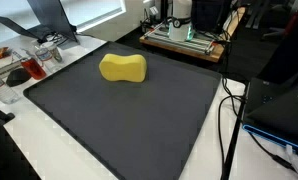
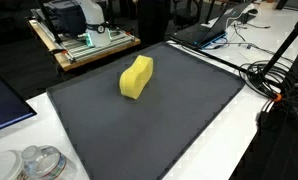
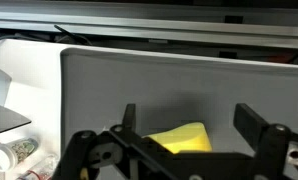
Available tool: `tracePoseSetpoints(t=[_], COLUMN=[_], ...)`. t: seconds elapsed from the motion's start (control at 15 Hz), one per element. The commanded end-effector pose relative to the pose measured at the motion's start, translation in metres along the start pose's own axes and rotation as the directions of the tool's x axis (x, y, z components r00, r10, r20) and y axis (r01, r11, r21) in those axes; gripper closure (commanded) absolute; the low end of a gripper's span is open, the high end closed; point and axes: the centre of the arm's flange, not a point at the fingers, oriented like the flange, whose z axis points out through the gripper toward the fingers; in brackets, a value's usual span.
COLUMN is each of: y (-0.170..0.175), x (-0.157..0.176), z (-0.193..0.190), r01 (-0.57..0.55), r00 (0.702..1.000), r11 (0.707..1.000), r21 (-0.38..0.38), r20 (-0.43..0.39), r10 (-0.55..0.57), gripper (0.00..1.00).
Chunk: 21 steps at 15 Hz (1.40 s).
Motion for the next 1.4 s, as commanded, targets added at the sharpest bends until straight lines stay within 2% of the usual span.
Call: tracePoseSetpoints(t=[0.0,0.27,0.4,0.67,0.8,1.07,1.2,1.33], y=[0.0,0.0,0.005,0.009,0.004,-0.011,-0.014,-0.002], x=[0.0,0.0,0.006,0.009,0.003,-0.01,-0.017,-0.02], z=[0.0,0.0,0.008,0.044,0.068,0.129,0.159,0.171], r01=[0.0,0.0,0.051,0.055,0.044,-0.026,-0.062,-0.115], r00=[1.0,1.0,0.994,0.978,0.973,0.969,0.952,0.933], r11=[1.0,1.0,0.997,0.974,0.952,0.887,0.851,0.814], r21=[0.0,0.0,0.062,0.218,0.304,0.46,0.522,0.57], r20=[0.0,0.0,-0.097,-0.21,-0.228,-0.207,-0.225,-0.22], r10=[0.0,0.0,-0.045,-0.008,0.028,0.135,0.208,0.286], gripper=[0.0,0.0,0.0,0.0,0.0,0.0,0.0,0.0])
